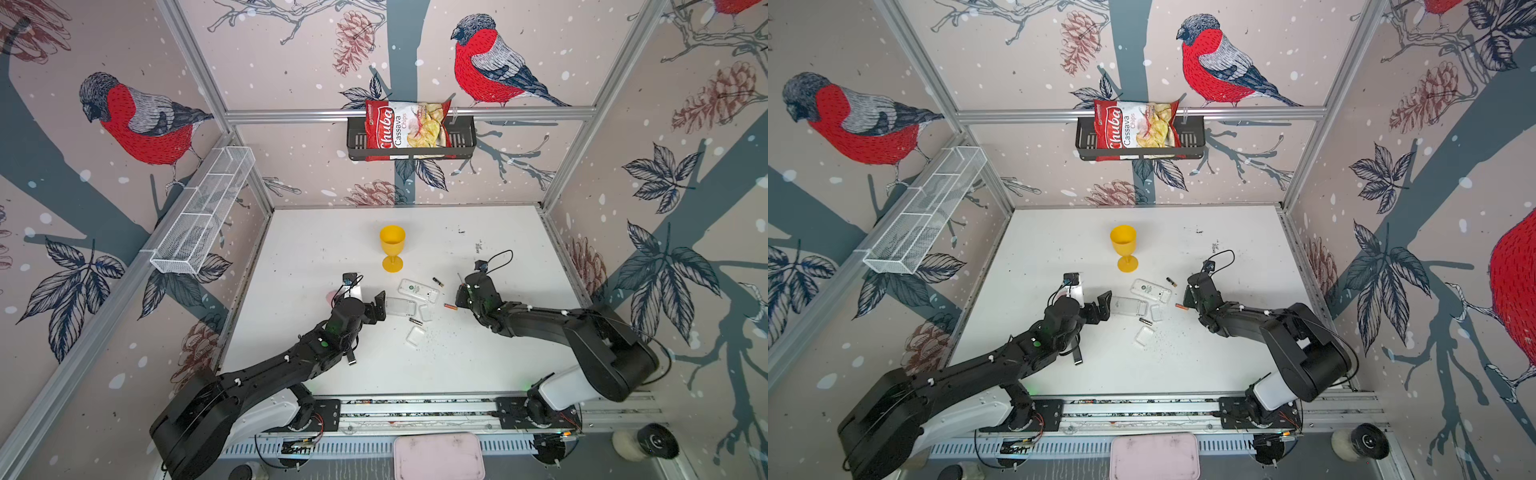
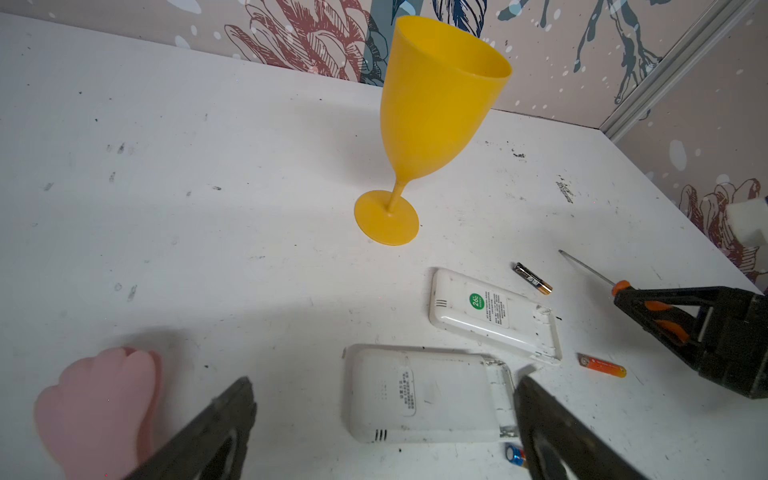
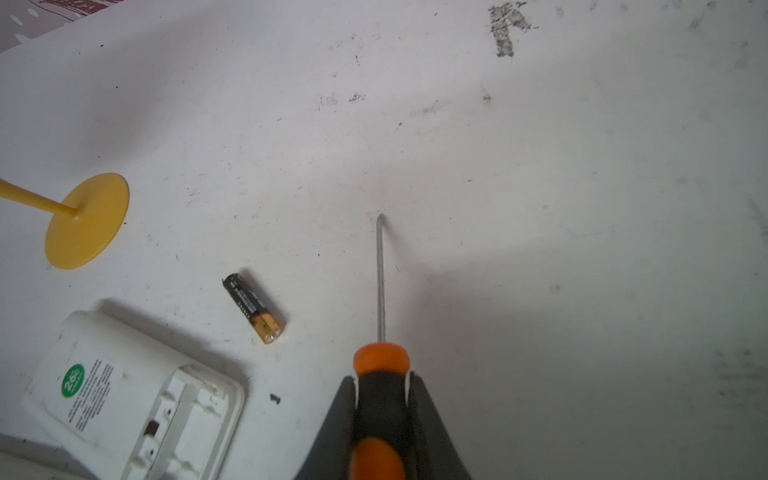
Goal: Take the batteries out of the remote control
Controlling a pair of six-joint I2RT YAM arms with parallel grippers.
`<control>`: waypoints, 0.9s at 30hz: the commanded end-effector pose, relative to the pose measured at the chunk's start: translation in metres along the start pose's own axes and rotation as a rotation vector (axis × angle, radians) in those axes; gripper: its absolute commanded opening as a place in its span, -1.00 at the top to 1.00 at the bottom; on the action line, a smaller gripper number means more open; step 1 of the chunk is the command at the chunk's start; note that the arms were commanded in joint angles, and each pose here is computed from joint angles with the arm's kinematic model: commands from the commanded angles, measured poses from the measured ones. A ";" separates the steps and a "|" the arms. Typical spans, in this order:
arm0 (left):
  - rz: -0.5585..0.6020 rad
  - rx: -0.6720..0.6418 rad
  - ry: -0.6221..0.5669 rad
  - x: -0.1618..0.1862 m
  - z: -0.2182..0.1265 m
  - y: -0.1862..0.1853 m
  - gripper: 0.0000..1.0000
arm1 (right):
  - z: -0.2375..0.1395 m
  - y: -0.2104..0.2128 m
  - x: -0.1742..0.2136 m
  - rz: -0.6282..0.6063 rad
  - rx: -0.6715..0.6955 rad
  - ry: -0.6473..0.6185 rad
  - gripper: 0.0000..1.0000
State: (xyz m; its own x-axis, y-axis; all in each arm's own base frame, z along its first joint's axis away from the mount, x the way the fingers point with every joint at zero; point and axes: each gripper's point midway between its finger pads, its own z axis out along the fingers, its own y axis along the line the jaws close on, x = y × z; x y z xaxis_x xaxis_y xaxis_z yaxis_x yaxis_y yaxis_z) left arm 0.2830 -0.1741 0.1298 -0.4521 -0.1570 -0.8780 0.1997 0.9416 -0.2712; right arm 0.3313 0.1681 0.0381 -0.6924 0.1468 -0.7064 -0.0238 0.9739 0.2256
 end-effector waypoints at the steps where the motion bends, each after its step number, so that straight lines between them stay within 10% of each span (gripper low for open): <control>1: 0.016 -0.033 -0.021 -0.001 -0.001 0.007 -0.92 | 0.006 -0.003 0.011 -0.006 0.016 0.041 0.33; 13: -0.021 -0.060 -0.057 -0.020 0.001 0.017 -0.93 | -0.013 0.005 -0.018 -0.003 -0.018 -0.039 -0.19; 27: -0.175 -0.276 -0.236 -0.070 -0.002 0.100 -0.92 | -0.097 -0.033 -0.126 0.085 0.009 -0.489 -0.91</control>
State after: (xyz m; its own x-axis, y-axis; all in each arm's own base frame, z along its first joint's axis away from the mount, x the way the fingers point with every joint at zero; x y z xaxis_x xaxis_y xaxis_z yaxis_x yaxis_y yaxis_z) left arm 0.3258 -0.0782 0.1547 -0.3145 -0.3321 -0.8892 -0.0875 0.9429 -0.3213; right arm 0.3419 0.1159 0.1682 -0.3514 0.2759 -0.8946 -0.0065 0.9548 0.2971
